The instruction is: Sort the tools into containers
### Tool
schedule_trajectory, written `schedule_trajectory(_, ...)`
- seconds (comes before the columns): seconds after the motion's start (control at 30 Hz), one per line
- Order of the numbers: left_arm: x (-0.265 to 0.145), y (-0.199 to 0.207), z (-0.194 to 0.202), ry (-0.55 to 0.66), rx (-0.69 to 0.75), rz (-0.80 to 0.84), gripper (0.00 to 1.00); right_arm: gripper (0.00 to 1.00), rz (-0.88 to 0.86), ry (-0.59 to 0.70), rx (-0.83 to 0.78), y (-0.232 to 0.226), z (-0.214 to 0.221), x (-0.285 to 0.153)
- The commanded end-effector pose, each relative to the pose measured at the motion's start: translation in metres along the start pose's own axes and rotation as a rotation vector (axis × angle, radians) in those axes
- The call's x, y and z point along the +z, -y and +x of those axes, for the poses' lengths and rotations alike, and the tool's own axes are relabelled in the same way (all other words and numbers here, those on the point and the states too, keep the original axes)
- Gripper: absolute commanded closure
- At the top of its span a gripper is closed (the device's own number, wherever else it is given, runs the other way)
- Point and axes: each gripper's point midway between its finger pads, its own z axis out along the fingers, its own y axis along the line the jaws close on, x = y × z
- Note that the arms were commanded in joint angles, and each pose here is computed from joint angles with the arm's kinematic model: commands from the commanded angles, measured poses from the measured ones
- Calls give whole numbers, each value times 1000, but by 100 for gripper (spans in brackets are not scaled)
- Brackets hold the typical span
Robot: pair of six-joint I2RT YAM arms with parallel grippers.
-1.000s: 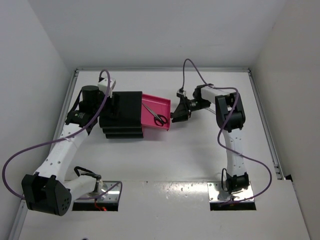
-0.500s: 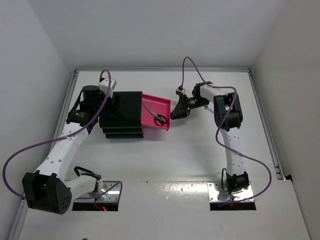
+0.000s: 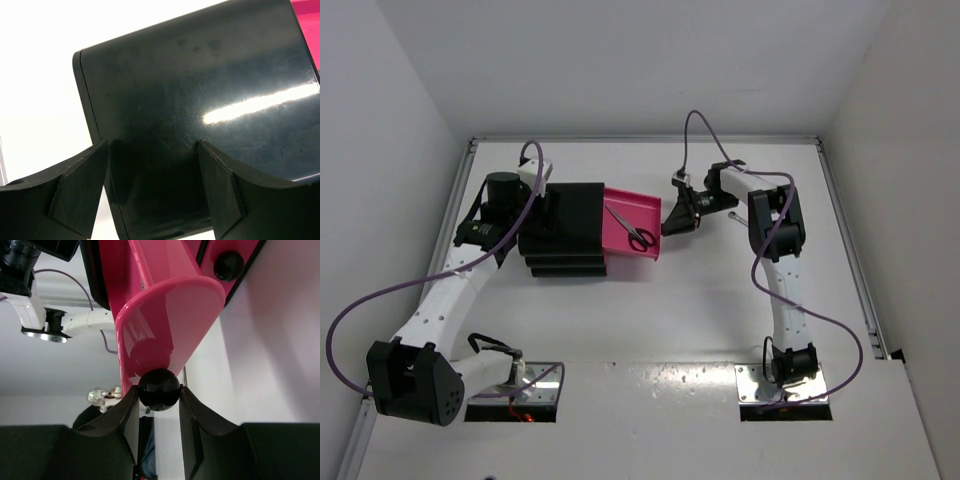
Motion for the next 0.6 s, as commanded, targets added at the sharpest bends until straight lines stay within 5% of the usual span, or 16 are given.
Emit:
schedule_trajectory(0.0,1,-5,-2,15,-5,-18,22,87,-131,56,-184,-64,-26,6)
schedule_trajectory(0.57,1,-2,-3,17,-4,0,22,88,-93,-45,-242,-94,-23,35)
